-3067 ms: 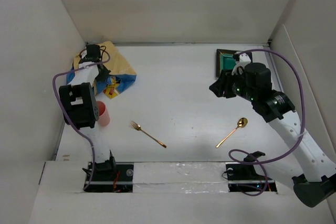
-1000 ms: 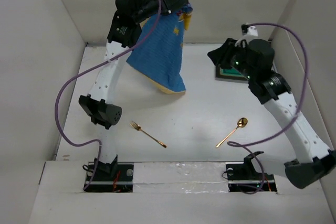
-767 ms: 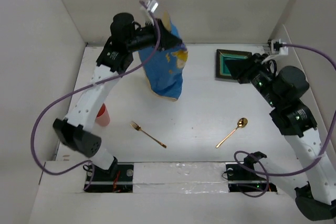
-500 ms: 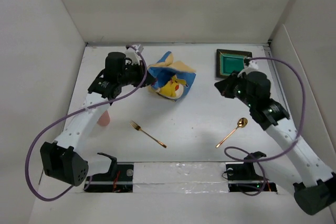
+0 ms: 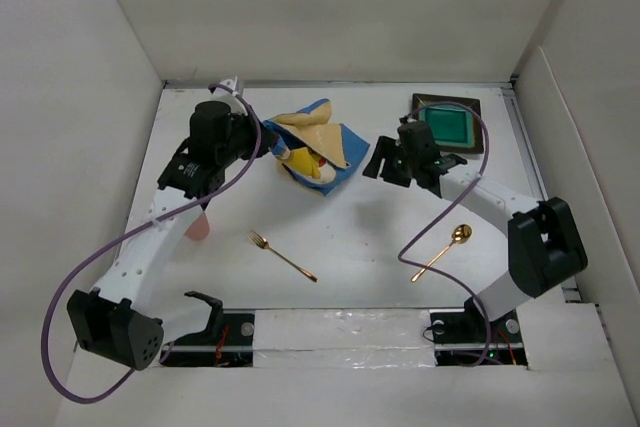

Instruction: Set the dinner table for one person

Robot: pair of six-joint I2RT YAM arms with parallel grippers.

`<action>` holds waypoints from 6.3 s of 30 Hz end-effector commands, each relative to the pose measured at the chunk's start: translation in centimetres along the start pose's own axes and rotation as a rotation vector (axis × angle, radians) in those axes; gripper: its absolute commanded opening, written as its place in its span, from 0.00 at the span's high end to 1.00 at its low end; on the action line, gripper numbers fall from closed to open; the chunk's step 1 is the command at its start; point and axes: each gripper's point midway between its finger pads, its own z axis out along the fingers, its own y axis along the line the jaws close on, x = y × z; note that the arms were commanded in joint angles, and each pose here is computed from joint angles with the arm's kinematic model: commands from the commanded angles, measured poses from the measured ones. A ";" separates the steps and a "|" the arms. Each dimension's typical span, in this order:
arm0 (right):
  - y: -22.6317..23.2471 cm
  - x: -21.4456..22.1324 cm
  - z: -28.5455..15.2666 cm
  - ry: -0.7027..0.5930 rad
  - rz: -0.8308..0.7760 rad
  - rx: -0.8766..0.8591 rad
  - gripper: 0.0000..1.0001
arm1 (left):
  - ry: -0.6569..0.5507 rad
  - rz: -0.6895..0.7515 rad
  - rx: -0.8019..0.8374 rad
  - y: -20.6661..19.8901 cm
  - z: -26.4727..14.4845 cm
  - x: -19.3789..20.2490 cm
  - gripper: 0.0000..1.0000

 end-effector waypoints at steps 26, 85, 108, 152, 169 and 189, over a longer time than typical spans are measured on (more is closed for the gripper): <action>3.2 -5.7 15.1 0.027 0.138 0.011 0.18 | -0.090 -0.010 0.123 -4.5 -4.2 -3.8 1.00; -5.4 7.7 -11.5 -0.072 0.107 -0.183 0.54 | 0.015 -0.472 0.057 11.3 4.4 4.3 1.00; -0.7 13.9 -8.8 0.176 0.126 -0.165 0.37 | 0.110 -0.387 0.025 11.1 4.0 6.7 1.00; -2.5 13.9 -4.6 0.125 0.137 0.019 0.68 | 0.117 -0.336 0.009 11.2 3.2 6.0 1.00; 7.8 -4.5 -20.8 -0.397 -0.108 -0.161 1.00 | -0.161 -0.289 0.108 4.9 -1.6 -8.5 1.00; 13.4 -18.7 -38.3 -0.816 -0.170 -0.269 1.00 | -0.533 -0.286 0.290 -4.4 -11.2 -25.1 1.00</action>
